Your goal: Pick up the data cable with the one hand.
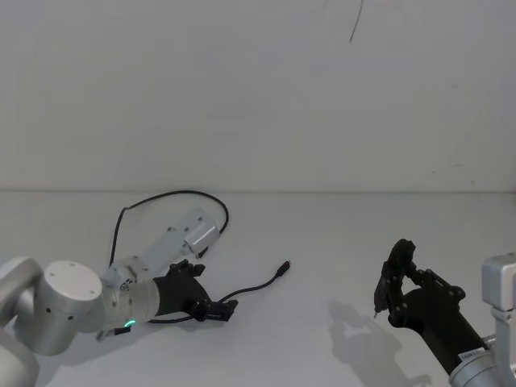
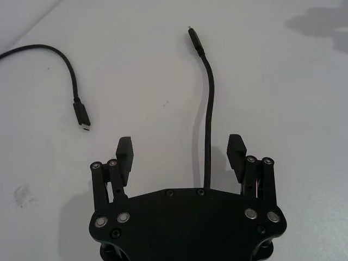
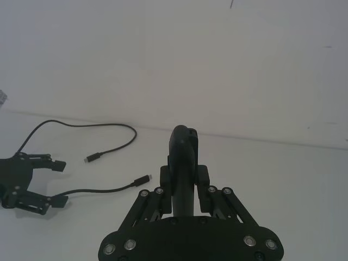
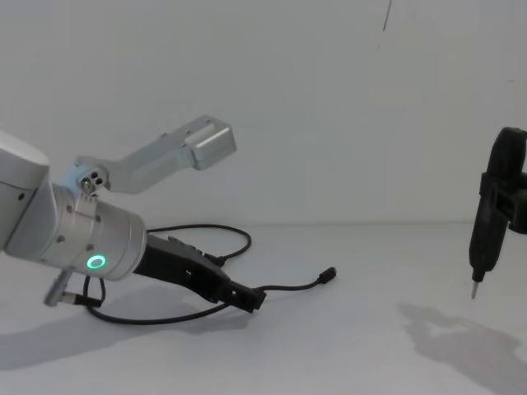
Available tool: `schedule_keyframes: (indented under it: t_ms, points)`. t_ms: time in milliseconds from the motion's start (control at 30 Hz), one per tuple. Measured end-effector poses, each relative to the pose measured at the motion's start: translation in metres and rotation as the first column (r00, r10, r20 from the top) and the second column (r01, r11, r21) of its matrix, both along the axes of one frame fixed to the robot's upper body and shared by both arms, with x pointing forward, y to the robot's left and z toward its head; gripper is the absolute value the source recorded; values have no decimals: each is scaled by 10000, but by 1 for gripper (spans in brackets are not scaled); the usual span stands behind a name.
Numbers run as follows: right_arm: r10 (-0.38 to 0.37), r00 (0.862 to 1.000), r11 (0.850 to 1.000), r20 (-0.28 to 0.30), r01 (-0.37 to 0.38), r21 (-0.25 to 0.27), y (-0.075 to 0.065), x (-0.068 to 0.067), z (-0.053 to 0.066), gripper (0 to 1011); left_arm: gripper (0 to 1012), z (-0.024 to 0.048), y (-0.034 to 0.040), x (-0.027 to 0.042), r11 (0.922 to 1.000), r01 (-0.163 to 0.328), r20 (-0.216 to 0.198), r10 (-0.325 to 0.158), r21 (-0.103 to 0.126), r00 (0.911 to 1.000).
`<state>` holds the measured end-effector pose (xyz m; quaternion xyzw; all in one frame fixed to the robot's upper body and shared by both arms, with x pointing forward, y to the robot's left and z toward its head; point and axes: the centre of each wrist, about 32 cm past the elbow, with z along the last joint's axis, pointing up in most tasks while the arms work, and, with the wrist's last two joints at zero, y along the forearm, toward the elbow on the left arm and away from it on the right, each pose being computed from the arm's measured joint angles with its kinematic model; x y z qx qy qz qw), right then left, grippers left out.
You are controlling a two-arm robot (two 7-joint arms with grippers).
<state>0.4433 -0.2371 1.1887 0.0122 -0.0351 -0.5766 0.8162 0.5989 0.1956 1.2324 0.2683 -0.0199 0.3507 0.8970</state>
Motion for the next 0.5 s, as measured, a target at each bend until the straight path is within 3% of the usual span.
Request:
schedule_keyframes:
  t_ms: [500]
  points:
    - [0, 10000, 10000, 0, 0, 0, 0, 0, 0, 269, 980, -51, -50, 21, 9998, -41, -161, 44, 173, 9999]
